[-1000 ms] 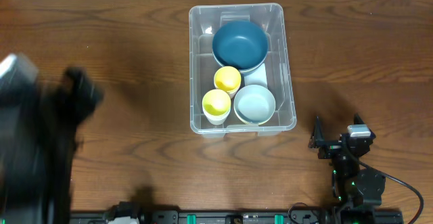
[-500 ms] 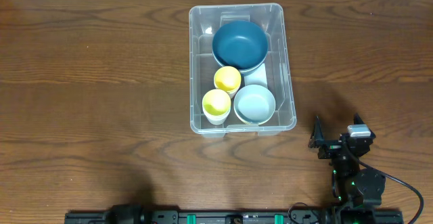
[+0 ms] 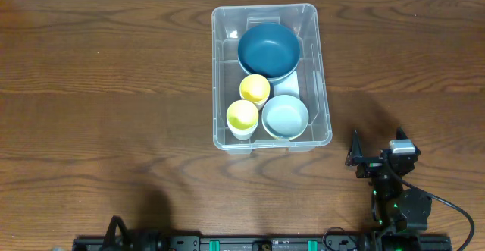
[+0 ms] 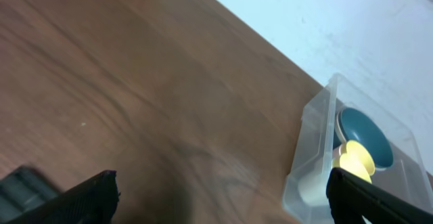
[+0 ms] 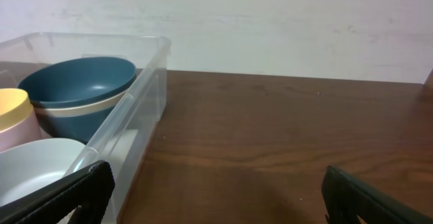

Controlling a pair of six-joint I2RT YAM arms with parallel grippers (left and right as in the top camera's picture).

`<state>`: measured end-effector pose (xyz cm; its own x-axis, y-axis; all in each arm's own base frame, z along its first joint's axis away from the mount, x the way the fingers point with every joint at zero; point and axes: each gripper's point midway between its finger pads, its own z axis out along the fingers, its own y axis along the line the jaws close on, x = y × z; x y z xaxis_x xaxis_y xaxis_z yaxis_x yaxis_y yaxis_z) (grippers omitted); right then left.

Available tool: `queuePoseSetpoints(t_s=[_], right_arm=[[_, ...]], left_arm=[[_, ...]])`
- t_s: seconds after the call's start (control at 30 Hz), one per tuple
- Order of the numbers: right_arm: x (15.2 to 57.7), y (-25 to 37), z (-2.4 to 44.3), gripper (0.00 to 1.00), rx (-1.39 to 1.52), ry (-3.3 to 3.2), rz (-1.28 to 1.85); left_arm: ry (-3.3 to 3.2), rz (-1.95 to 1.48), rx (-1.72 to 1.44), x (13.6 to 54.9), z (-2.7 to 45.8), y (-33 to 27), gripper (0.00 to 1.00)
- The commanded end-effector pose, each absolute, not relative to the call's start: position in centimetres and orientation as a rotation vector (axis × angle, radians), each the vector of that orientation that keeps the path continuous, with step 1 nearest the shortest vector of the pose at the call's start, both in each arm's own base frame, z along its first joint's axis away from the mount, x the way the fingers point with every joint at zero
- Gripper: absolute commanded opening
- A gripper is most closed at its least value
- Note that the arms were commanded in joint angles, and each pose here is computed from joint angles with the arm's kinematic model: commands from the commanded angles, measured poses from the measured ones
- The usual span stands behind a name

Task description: Pack container

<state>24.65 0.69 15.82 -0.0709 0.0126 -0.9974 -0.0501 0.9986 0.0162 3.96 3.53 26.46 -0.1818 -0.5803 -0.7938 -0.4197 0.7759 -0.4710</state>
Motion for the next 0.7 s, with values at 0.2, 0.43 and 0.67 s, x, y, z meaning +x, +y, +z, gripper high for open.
queuePoseSetpoints(t_s=[0.2,0.43,0.67], right_arm=[[24.6,0.6,15.8,0.99,-0.018,1.638,0.058],[24.6,0.6,15.8,0.99,-0.018,1.638,0.058],[24.6,0.6,15.8,0.99,-0.018,1.638,0.058]], left_arm=[[1.682,-0.23,-0.715,12.9,26.3,3.8,0.98],[1.554,-0.242,-0.549,20.4,24.2,3.3,0.98],[1.496,-0.215,-0.352,23.6,21.6,2.0,0.98]])
